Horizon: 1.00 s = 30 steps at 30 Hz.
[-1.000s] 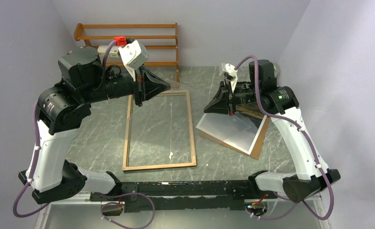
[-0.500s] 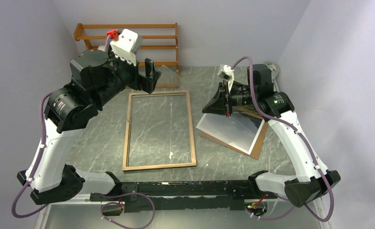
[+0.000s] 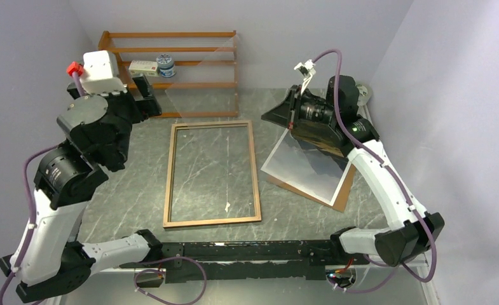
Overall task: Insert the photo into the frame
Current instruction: Pick up the photo frame item at the center of the board, then place the photo frame item in the photo frame.
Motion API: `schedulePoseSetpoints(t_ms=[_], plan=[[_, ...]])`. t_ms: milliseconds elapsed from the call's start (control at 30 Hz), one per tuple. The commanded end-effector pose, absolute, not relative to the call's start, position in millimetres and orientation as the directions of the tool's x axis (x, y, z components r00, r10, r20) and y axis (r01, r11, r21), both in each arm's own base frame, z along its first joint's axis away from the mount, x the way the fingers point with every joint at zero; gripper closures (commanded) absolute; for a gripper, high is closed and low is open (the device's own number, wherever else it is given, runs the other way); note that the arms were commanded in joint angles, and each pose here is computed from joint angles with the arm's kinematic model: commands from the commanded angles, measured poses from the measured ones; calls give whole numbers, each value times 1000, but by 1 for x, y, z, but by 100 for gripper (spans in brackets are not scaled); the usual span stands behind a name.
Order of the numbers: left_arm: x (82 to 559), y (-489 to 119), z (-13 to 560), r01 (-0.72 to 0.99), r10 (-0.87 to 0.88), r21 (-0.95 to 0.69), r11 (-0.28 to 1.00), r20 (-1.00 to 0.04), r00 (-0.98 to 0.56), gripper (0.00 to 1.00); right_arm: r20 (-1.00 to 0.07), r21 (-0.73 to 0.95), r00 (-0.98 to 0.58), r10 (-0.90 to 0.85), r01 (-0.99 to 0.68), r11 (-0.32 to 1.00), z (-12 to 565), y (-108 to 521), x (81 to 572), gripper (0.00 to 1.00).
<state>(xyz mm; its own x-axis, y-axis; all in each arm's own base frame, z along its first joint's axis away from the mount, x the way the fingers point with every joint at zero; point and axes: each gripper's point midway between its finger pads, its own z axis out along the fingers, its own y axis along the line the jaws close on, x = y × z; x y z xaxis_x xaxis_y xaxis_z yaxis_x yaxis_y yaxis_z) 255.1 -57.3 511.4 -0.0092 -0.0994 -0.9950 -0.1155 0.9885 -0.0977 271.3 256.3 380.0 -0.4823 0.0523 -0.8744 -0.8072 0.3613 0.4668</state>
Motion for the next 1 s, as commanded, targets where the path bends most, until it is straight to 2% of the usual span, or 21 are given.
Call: schedulePoseSetpoints(t_ms=[0,167,333,467,533,633,833,967], plan=[[262,-58,484,-188,-136,-123,975,-989,-58,6,-814,581,-504,290,-712,393,421,260,306,100],[285,-85,406,-186,-117,-57,981,-935,-336,6,-713,694,-553,430,-469,546,394,243,348,100],[318,-94,321,-130,-217,-174,976,-766,-605,6,-665,700,-608,433,-306,645,358,231,362,100],[334,-75,257,-200,-308,-239,950,-620,-721,6,-593,727,-683,428,-224,650,332,234,359,100],[339,-57,228,-257,-370,-272,927,-562,-740,6,-553,752,-706,443,-193,631,325,239,353,100],[343,-33,191,-343,-508,-405,848,-431,-746,7,-480,799,-755,447,-166,578,318,255,345,100],[342,3,140,-486,-698,-573,660,-229,-678,24,-373,862,-798,474,-110,494,305,296,337,100],[340,6,123,-510,-718,-587,628,-186,-671,31,-320,874,-819,477,-61,482,288,326,339,100]])
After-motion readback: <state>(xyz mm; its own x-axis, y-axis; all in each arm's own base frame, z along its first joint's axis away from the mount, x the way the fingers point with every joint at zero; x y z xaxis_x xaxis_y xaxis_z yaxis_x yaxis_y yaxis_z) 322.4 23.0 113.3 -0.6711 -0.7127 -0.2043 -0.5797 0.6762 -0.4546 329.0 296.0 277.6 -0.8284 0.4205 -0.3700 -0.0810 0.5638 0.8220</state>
